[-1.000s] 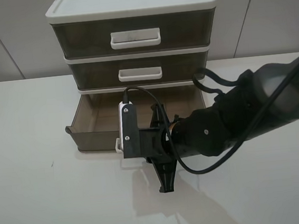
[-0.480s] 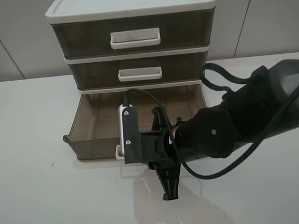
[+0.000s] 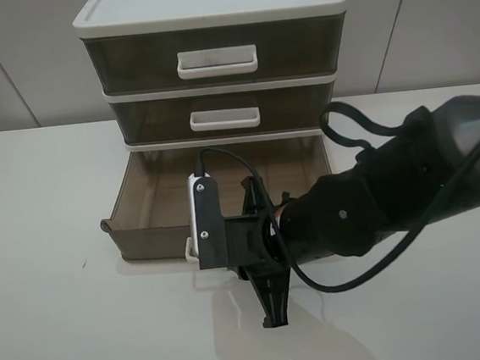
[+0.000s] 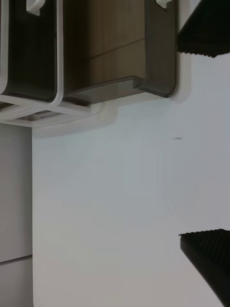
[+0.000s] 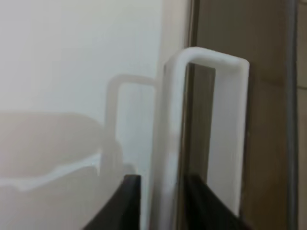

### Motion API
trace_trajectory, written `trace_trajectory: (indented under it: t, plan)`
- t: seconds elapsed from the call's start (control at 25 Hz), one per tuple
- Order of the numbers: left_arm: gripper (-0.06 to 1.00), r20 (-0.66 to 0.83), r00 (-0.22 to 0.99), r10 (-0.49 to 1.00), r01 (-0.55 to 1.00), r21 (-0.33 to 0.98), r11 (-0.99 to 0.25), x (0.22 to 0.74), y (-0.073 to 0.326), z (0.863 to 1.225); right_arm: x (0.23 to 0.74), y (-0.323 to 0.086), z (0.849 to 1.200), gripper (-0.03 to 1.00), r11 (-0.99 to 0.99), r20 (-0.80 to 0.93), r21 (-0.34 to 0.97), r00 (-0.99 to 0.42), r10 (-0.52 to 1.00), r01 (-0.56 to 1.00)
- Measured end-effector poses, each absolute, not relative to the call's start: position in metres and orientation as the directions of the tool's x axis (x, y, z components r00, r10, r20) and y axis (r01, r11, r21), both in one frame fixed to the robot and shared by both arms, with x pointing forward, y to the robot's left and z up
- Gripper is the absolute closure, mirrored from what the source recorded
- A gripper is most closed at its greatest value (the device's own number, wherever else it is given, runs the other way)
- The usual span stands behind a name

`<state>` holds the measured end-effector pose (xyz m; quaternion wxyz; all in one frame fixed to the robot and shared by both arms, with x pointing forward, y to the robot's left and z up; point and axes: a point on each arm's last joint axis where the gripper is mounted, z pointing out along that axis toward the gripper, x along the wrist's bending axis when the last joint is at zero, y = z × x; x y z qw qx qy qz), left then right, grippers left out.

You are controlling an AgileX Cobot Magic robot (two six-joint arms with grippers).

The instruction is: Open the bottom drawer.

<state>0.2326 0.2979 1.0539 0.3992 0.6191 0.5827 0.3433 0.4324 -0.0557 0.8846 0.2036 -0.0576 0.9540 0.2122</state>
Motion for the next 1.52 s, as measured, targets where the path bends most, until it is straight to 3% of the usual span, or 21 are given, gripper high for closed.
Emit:
trace_trajectory:
  t: [0.16,0.24,0.52,0.72,0.88,1.0,1.16,1.32,1.52]
  plan:
    - [0.2,-0.04,0.085,0.996,0.447,0.894,-0.002,0.233,0.298,1.054,0.431,-0.056,0.885,0.39,0.903,-0.408,0.376,-0.912,-0.039,-0.207]
    - [0.2,-0.04,0.085,0.996,0.447,0.894,-0.002,0.233,0.298,1.054,0.43,-0.056,0.889,0.33,0.9,-0.407,0.38,-0.912,-0.043,-0.212]
    - [0.2,-0.04,0.085,0.996,0.447,0.894,-0.002,0.233,0.298,1.054,0.419,-0.062,0.933,0.28,0.869,-0.386,0.45,-0.922,-0.017,-0.205]
    - [0.2,-0.04,0.085,0.996,0.447,0.894,-0.002,0.233,0.298,1.054,0.402,-0.074,0.975,0.23,0.825,-0.264,0.563,-0.956,0.13,-0.044]
    - [0.2,-0.04,0.085,0.996,0.447,0.894,-0.002,0.233,0.298,1.054,0.407,-0.095,1.003,0.22,0.739,-0.154,0.651,-0.923,0.352,0.172]
    - [0.2,-0.04,0.085,0.996,0.447,0.894,-0.002,0.233,0.298,1.054,0.426,-0.134,1.021,0.22,0.577,-0.005,0.682,-0.786,0.618,0.449]
    - [0.2,-0.04,0.085,0.996,0.447,0.894,-0.002,0.233,0.298,1.054,0.435,-0.195,1.044,0.22,0.343,0.096,0.67,-0.535,0.839,0.658]
    - [0.2,-0.04,0.085,0.996,0.447,0.894,-0.002,0.233,0.298,1.054,0.413,-0.258,1.074,0.22,0.188,0.048,0.703,-0.309,0.95,0.686]
    - [0.2,-0.04,0.085,0.996,0.447,0.894,-0.002,0.233,0.298,1.054,0.361,-0.29,1.108,0.22,0.099,-0.025,0.819,-0.137,0.99,0.564]
